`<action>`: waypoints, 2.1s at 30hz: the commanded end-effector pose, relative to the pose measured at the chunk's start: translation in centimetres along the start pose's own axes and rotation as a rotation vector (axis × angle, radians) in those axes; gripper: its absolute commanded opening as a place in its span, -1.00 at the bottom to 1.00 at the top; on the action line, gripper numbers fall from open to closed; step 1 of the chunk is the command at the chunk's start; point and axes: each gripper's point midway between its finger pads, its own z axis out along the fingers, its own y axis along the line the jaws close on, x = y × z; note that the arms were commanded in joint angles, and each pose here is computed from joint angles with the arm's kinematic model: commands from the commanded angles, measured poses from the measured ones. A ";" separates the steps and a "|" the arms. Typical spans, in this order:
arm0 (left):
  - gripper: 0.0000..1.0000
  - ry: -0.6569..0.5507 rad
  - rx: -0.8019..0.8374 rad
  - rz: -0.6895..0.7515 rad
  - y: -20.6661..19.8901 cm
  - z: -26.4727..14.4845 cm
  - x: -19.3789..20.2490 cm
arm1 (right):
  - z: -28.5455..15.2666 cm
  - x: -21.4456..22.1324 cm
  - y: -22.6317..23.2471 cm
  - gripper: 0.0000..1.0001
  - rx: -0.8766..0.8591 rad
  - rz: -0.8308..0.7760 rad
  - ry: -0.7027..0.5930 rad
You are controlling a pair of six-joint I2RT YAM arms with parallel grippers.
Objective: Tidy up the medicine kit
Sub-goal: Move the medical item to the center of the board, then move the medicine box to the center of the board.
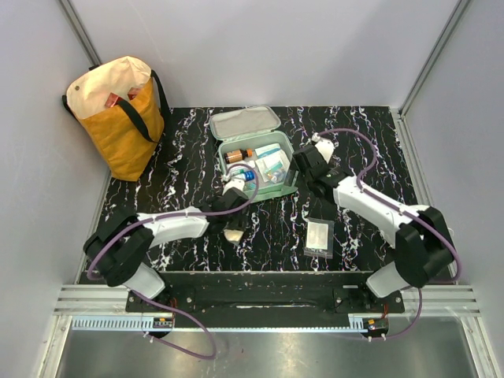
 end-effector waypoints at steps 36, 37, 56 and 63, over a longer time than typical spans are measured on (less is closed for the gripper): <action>0.88 -0.157 0.040 -0.251 8.0 -6.0 -7.7 | 3.3 5.3 -2.7 0.00 -0.050 -0.011 0.233; 0.88 -0.166 0.042 -0.246 8.0 -6.2 -8.3 | 3.2 5.5 -2.7 -0.02 -0.055 -0.014 0.241; 0.98 -0.196 0.426 -0.391 7.3 -3.2 -22.1 | 0.9 8.0 -4.2 0.00 -0.110 -0.096 0.294; 0.98 -0.153 0.469 -0.434 7.1 0.7 -24.6 | -1.1 1.5 -1.4 0.50 -0.170 -0.037 0.119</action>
